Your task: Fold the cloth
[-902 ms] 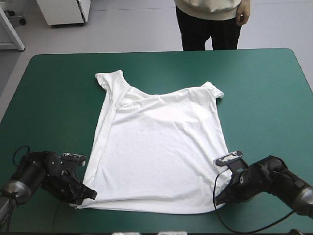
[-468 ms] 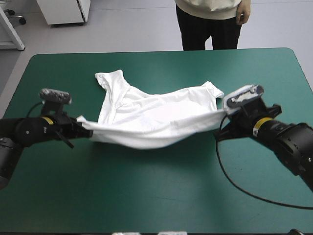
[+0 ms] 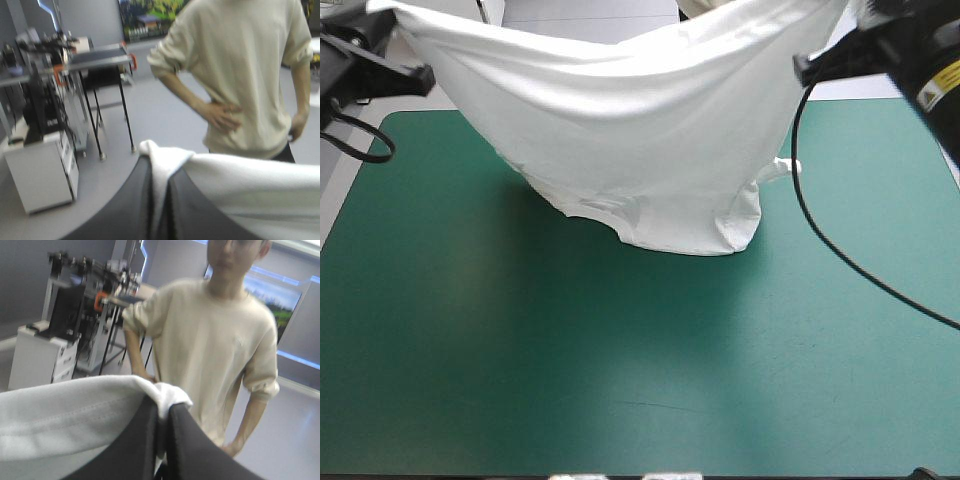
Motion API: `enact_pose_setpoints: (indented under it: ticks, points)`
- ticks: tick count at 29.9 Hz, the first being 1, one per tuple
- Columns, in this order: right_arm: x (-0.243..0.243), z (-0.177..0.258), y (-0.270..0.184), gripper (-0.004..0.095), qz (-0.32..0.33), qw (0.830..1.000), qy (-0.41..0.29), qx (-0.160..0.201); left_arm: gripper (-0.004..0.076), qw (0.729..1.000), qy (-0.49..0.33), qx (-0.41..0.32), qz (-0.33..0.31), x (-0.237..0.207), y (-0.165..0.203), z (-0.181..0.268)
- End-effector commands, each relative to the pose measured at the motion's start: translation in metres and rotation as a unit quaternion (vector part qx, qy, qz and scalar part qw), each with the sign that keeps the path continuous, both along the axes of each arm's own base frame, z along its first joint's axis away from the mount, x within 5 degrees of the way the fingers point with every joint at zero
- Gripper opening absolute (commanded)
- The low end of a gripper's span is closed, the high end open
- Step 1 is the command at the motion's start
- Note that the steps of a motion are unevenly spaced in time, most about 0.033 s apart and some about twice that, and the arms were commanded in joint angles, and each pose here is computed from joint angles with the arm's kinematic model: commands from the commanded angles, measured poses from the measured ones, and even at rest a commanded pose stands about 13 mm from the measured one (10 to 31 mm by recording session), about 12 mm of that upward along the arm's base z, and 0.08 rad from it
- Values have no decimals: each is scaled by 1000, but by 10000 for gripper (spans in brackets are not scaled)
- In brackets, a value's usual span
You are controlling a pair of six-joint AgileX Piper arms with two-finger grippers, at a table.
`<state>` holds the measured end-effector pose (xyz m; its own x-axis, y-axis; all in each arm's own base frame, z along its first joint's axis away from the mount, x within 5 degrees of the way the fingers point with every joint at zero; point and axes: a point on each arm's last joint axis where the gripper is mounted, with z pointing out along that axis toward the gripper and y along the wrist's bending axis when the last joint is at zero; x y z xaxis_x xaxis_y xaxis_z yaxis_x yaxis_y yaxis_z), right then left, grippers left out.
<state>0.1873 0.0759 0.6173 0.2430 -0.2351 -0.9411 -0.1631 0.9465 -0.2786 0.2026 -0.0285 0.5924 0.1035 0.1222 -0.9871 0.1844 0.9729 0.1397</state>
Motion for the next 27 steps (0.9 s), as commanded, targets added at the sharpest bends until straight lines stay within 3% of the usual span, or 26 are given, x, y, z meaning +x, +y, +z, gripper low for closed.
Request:
enact_pose_setpoints:
  ticks: [1, 7, 13, 19, 27]
  points:
    - [-39, 55, -17, -18, 2, 987, -157, 24, -9, 987, -159, -34, 1, -39, 4, 54]
    - [-88, 94, -37, -17, 11, 955, -291, 51, -9, 948, -316, -40, 16, -91, 12, 101]
    - [-119, 108, -49, -18, 25, 935, -348, 56, -9, 920, -388, -44, 22, -125, 16, 120]
    - [-113, 104, -45, -17, 33, 944, -323, 51, -9, 924, -381, -38, 24, -117, 15, 118]
    - [-48, 84, -11, -18, 38, 970, -241, 20, -9, 944, -328, -32, 24, -52, 9, 105]
